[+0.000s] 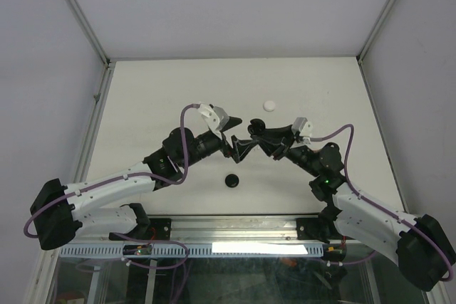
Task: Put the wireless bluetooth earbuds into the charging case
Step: Close the charging case.
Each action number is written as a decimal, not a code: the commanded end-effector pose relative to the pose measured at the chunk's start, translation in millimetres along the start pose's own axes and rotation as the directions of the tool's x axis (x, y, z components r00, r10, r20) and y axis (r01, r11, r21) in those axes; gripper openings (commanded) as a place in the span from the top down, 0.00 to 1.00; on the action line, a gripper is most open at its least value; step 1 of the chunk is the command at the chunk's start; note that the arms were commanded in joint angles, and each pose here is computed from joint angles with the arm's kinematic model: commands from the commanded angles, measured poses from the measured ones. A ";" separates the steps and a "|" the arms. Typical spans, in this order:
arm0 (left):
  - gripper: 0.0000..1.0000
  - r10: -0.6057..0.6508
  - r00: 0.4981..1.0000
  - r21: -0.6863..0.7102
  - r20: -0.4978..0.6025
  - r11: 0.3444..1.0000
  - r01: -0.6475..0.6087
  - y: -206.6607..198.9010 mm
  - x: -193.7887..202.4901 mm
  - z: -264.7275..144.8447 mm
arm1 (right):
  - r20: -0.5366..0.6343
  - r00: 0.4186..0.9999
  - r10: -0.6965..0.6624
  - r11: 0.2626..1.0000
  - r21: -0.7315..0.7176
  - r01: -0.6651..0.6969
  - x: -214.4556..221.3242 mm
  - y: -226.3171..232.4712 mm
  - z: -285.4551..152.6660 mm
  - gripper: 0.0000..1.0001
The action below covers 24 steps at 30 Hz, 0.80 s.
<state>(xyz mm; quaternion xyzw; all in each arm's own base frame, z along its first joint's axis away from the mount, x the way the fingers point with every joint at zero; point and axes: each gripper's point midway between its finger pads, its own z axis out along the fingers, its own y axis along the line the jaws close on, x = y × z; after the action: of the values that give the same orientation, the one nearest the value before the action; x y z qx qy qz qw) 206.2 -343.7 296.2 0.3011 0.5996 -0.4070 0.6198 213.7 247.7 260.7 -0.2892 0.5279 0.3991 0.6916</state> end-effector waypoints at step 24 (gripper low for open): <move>0.19 -0.064 0.997 -0.220 0.037 0.973 0.070 34.0 -6.2 -1.3 | 0.087 0.995 -0.048 0.999 -0.008 0.049 -29.2 2.6 0.7 1.00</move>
<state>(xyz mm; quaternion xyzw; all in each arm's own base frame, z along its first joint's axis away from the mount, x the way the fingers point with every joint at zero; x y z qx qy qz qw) 238.5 -332.7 283.5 0.2251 0.6532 -0.3546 0.6300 214.8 244.2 261.9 -0.2870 0.5289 0.3899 0.6970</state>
